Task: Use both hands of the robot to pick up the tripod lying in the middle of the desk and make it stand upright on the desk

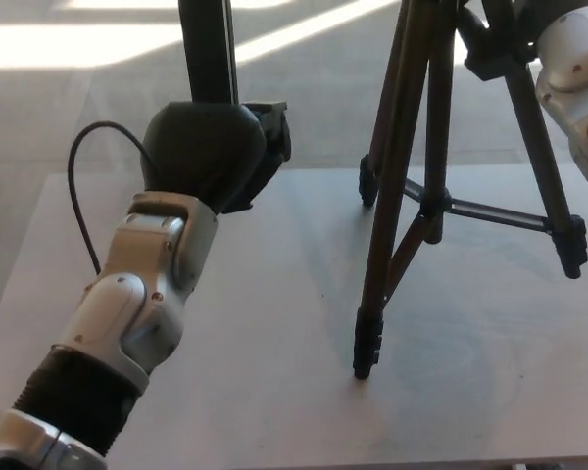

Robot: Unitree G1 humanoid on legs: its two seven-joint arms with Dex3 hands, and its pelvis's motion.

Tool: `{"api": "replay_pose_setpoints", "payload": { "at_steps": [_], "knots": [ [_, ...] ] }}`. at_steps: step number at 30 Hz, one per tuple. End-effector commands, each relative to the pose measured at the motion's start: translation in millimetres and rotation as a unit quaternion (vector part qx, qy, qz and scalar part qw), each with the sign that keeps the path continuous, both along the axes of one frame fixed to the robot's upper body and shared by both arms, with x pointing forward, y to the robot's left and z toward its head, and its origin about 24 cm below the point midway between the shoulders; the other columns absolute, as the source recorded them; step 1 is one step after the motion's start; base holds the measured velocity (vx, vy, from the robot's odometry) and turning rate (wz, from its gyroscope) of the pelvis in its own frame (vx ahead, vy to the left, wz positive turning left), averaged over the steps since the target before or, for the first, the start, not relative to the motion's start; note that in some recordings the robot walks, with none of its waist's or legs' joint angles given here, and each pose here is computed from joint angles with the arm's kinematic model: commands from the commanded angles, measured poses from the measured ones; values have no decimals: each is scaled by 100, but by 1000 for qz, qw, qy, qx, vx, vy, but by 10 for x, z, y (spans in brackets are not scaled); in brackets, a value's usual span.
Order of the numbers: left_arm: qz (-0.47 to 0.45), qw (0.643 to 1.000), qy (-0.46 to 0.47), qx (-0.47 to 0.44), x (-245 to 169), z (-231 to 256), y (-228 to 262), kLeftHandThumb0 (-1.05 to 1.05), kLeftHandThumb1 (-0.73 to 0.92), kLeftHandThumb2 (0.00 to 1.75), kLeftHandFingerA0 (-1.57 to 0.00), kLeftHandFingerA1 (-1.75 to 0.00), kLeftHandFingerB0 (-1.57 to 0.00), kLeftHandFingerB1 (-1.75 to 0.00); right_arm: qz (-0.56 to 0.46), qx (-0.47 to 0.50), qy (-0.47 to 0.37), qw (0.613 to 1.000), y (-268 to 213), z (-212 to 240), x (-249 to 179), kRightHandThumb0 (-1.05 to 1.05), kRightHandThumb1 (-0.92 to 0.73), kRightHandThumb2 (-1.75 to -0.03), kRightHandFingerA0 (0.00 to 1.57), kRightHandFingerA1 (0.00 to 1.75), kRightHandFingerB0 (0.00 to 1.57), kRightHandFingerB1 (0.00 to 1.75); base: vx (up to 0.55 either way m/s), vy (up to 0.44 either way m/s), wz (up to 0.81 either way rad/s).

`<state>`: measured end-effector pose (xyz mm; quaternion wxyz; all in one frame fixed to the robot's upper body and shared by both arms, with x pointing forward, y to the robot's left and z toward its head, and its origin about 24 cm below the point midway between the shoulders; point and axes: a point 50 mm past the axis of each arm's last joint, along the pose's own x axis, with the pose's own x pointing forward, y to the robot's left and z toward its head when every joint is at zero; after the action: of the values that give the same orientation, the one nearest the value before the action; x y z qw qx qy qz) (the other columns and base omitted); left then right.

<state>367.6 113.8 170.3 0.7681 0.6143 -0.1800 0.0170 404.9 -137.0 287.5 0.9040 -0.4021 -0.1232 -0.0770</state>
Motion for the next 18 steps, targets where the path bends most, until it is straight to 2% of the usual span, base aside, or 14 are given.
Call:
{"api": "replay_pose_setpoints", "payload": {
  "at_steps": [1, 3, 4, 6, 8, 10, 11, 12, 13, 14, 15, 16, 17, 18],
  "knots": [
    [95, 993, 36, -66, -90, -277, 343, -10, 38, 71, -89, -163, -80, -144, 44, -152, -36, 987, 184, 99, -79, -27, -46, -117, 92, 173, 86, 81, 0, 0, 0],
    [97, 992, 35, -68, -96, -285, 356, -10, 38, 71, -89, -163, -80, -144, 45, -154, -31, 987, 190, 61, -73, -27, -46, -117, 92, 173, 86, 81, 0, 0, 0],
    [99, 992, 45, -63, -114, -294, 355, -24, 41, 59, -90, -139, -84, -91, 41, -147, -27, 988, 190, -65, -72, -28, -52, -108, 95, 174, 90, 87, 0, 0, 0],
    [100, 992, 50, -55, -126, -325, 363, -25, 43, 54, -94, -125, -85, -74, 45, -135, -18, 990, 137, -223, -103, -26, -51, -104, 90, 172, 85, 100, 0, 0, 0],
    [97, 993, 51, -50, -135, -339, 369, -23, 44, 59, -90, -147, -88, -103, 40, -122, -4, 992, 101, -316, -115, -24, -46, -113, 90, 175, 77, 148, 0, 0, 0],
    [98, 993, 52, -51, -143, -346, 373, -23, 44, 59, -90, -147, -88, -103, 41, -122, -3, 992, 101, -333, -124, -24, -46, -113, 90, 175, 77, 148, 0, 0, 0],
    [100, 992, 52, -50, -154, -362, 388, -20, 43, 60, -86, -154, -89, -115, 33, -119, 1, 992, 56, -419, -135, -23, -52, -104, 89, 175, 80, 122, 0, 0, 0],
    [101, 992, 52, -49, -161, -370, 396, -21, 42, 61, -87, -154, -88, -110, 26, -115, 6, 993, 40, -447, -139, -25, -55, -98, 88, 175, 80, 92, 0, 0, 0],
    [103, 992, 53, -49, -171, -380, 407, -21, 42, 61, -87, -154, -88, -110, 25, -113, 9, 993, 44, -464, -142, -25, -55, -98, 88, 175, 80, 92, 0, 0, 0],
    [98, 993, 54, -47, -185, -399, 414, -15, 41, 67, -86, -160, -83, -132, 26, -101, 15, 994, -41, -538, -149, -24, -55, -110, 88, 175, 74, 142, 0, 0, 0],
    [97, 993, 57, -43, -218, -448, 433, -12, 42, 68, -85, -169, -78, -152, 20, -96, 28, 995, -81, -610, -162, -25, -54, -99, 100, 171, 80, 129, 0, 0, 0],
    [98, 993, 59, -42, -234, -469, 444, -12, 42, 68, -85, -169, -78, -152, 18, -96, 33, 995, -77, -631, -167, -25, -54, -99, 100, 171, 80, 129, 0, 0, 0],
    [101, 992, 60, -40, -252, -483, 461, -12, 44, 72, -84, -172, -73, -161, 21, -95, 35, 995, -69, -655, -172, -24, -59, -103, 86, 175, 72, 145, 0, 0, 0],
    [103, 992, 61, -36, -268, -496, 479, -12, 44, 72, -84, -172, -73, -161, 24, -94, 38, 995, -68, -684, -176, -24, -59, -103, 86, 175, 72, 145, 0, 0, 0]
  ]
}}
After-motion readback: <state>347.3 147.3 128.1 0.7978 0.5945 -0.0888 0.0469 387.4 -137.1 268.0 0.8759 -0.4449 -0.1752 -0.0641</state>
